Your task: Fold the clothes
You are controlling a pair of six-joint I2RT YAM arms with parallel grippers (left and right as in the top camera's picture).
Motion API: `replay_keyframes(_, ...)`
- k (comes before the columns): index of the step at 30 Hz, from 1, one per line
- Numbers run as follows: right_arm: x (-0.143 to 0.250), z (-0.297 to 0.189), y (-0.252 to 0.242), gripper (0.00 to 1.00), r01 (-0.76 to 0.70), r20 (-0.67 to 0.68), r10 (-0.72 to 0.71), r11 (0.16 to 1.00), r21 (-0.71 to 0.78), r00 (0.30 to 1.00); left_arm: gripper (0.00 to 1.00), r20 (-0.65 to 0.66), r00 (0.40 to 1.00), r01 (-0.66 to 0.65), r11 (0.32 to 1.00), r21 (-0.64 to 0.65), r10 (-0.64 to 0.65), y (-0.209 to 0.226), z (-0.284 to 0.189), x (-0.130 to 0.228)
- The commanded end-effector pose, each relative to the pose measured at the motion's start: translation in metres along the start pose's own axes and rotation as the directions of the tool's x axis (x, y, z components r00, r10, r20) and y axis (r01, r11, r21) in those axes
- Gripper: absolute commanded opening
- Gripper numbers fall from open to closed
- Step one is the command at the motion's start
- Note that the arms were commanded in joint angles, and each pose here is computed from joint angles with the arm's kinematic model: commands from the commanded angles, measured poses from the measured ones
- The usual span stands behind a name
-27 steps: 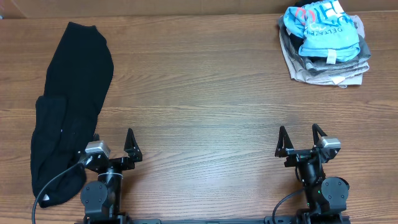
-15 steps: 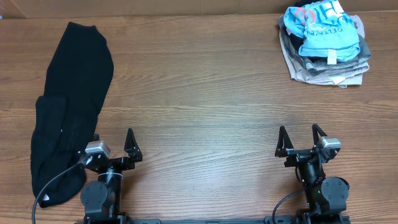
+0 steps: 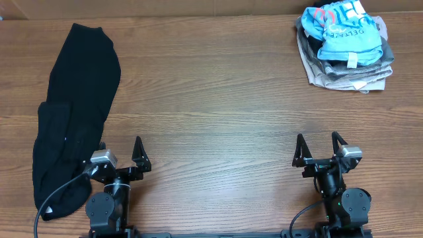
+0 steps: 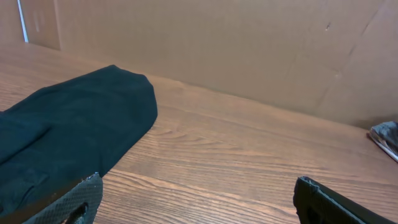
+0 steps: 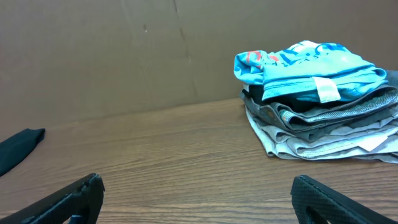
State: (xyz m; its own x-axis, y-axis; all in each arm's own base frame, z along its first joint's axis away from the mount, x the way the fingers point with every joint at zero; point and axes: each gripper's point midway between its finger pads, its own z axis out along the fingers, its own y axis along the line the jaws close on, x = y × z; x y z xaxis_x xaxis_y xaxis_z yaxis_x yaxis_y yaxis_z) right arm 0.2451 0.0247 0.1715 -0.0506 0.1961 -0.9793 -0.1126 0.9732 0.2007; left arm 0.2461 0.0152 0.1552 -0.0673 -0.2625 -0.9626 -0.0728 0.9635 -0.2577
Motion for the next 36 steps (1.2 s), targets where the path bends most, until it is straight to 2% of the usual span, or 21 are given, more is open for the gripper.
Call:
replay_keyframes(1, 0.0013, 0.0002, -0.0007, 1.0, -0.004, 0.006, 0.004, 1.0, 0.002, 1.0, 1.0, 0.004, 1.0, -0.008, 1.0, -0.019, 0.008, 0.0043, -0.0001, 0.0)
replay_keyframes(36, 0.0013, 0.0002, -0.0001, 1.0, -0.004, 0.006, 0.004, 1.0, -0.001, 1.0, 1.0, 0.009, 1.0, -0.008, 0.999, -0.037, 0.008, 0.0073, -0.0002, -0.0008)
